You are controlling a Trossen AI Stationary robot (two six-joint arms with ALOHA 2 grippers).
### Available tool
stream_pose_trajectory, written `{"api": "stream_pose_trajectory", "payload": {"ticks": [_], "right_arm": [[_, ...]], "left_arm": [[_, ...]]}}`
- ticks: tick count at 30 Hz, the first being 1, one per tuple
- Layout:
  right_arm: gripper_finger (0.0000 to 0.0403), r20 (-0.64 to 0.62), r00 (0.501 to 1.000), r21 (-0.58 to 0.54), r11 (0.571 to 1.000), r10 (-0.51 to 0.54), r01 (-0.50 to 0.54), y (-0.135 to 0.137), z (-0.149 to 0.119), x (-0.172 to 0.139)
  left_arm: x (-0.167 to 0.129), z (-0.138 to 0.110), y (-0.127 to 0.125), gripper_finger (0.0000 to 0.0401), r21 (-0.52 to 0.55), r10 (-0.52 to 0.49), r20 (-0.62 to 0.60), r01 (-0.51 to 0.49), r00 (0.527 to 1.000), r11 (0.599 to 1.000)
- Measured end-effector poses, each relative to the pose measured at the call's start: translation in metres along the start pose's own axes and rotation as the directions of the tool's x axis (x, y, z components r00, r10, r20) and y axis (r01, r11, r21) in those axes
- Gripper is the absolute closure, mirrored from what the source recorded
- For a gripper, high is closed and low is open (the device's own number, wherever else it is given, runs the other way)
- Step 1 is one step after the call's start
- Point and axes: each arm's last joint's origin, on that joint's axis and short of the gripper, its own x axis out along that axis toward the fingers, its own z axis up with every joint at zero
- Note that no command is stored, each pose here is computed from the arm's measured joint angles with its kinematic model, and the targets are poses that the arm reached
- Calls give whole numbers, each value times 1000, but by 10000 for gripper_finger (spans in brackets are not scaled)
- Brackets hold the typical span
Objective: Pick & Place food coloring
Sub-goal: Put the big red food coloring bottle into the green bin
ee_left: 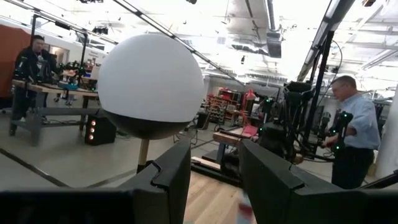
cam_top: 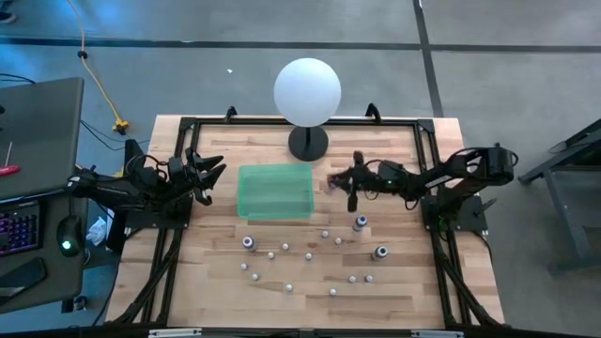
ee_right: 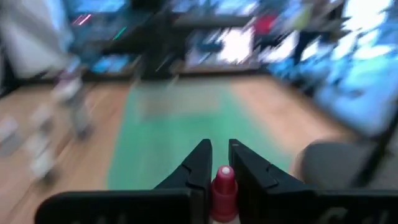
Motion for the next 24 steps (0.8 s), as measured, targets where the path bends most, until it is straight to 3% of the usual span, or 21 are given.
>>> {"api": "stream_pose_trajectory", "payload": {"ticks": [3, 6, 10, 13, 18, 24], "right_arm": [[364, 99, 985, -1, 989, -145, 145, -4, 21, 8], [369, 121, 979, -9, 986, -166, 168, -6, 44, 27], [369, -24, 994, -29, 994, -106, 106, -4, 72, 62], [369, -123, 983, -41, 991, -133, 129, -5, 79, 86], [369, -167, 973, -31, 988, -157, 154, -7, 68, 118], [369, -269, 933, -18, 970, -237, 241, -10, 27, 138]], "left_arm": [[0, 0, 0, 266, 0, 0, 0, 0, 1000, 1000], [0, 0, 0, 266, -1, -1, 2, 1, 1000, 1000], [0, 1, 0, 266, -3, -1, 4, 1, 1000, 1000], [0, 0, 0, 266, 1, -2, -2, 2, 1000, 1000], [0, -1, 0, 266, 9, -6, -14, 7, 1000, 1000], [0, -2, 0, 266, 14, -6, -22, 7, 1000, 1000]]}}
